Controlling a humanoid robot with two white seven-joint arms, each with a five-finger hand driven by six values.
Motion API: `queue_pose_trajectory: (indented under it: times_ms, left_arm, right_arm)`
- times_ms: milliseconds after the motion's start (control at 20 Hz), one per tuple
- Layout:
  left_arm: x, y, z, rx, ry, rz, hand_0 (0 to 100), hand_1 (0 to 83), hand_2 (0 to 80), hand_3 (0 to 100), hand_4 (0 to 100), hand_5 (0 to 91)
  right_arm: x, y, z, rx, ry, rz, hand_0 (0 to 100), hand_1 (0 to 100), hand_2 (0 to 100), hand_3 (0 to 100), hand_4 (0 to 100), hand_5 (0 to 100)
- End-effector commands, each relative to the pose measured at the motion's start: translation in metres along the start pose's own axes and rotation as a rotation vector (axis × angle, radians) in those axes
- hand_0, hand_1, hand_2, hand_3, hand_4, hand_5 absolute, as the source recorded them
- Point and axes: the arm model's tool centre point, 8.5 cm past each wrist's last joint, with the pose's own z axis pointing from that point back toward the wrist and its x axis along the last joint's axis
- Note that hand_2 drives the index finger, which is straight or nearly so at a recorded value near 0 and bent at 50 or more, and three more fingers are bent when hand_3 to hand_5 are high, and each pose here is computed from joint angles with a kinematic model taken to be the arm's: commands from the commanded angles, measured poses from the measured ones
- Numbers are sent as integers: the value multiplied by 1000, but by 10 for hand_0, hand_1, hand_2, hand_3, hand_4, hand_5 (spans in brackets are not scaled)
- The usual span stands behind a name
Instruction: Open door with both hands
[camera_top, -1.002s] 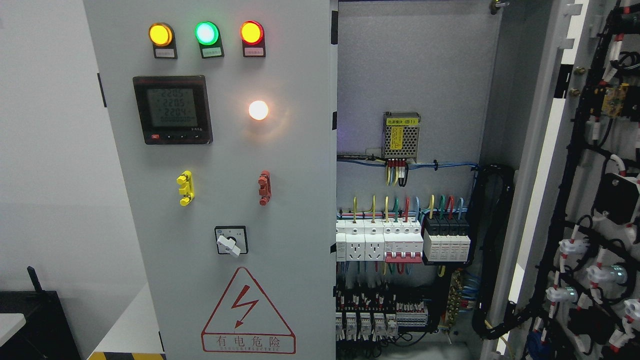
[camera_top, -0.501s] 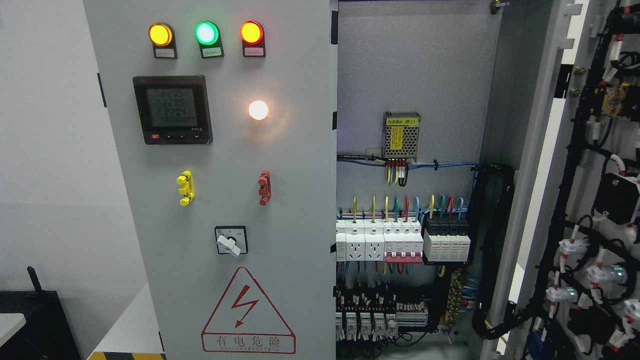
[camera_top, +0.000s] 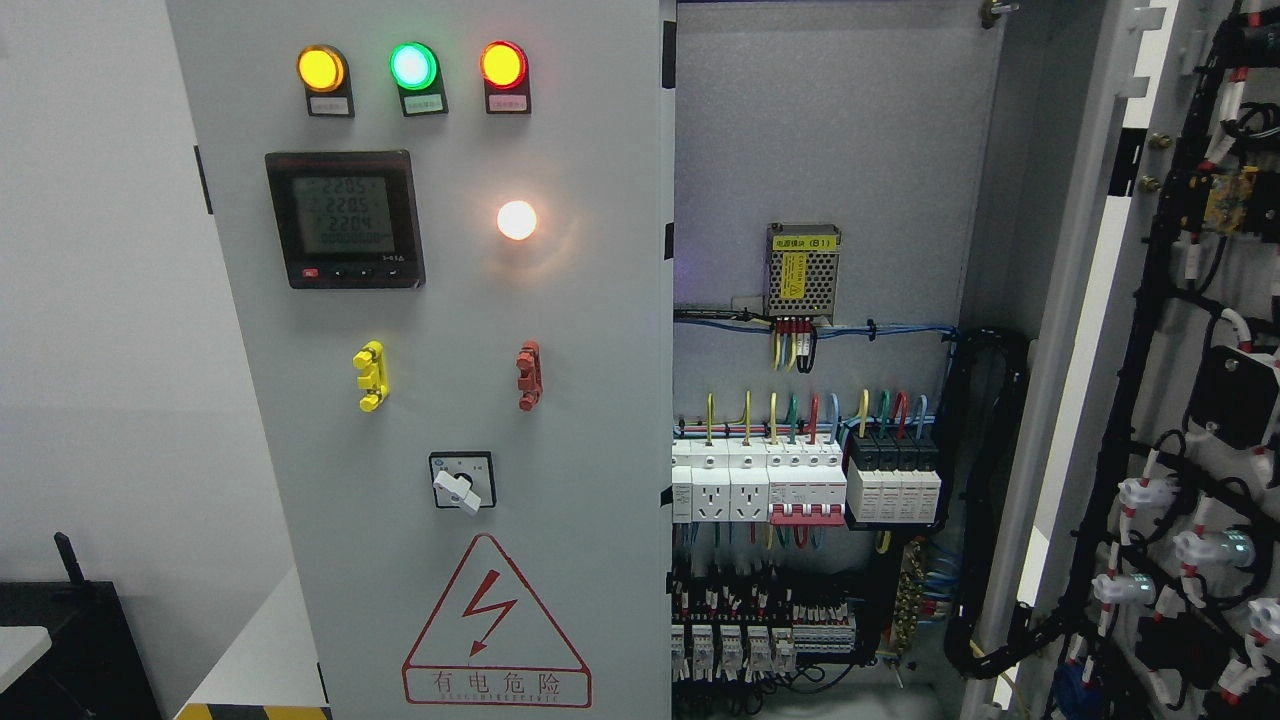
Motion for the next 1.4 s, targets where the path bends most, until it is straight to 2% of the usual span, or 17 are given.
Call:
queue_pose_trajectory:
  times_ms: [0, 451, 851, 1102, 1352]
  left_arm:
    - [10, 1, -1, 3, -29, -6, 0, 0, 0, 0, 30, 0]
    - [11, 1, -1, 3, -29, -6, 0, 0, 0, 0, 31, 0]
    - [10, 1, -1, 3, -29, -6, 0, 0, 0, 0, 32, 0]
    - [10, 1, -1, 3, -28, -6, 0, 0, 0, 0, 31, 0]
    - [10, 1, -1, 3, -29, -6, 0, 0, 0, 0, 31, 0]
  right_arm:
    - [28, -7, -41, -11, -137, -12, 107, 0, 0, 0, 0, 0]
    - [56, -21, -93, -70, -268, 0, 106, 0, 0, 0, 0, 0]
    - [66, -30, -128, -68, -242, 14, 106, 0, 0, 0, 0, 0]
    - [69, -33, -151, -74, -179, 7, 106, 0, 0, 0, 0, 0]
    - [88, -39, -175, -71, -233, 27, 106, 0, 0, 0, 0, 0]
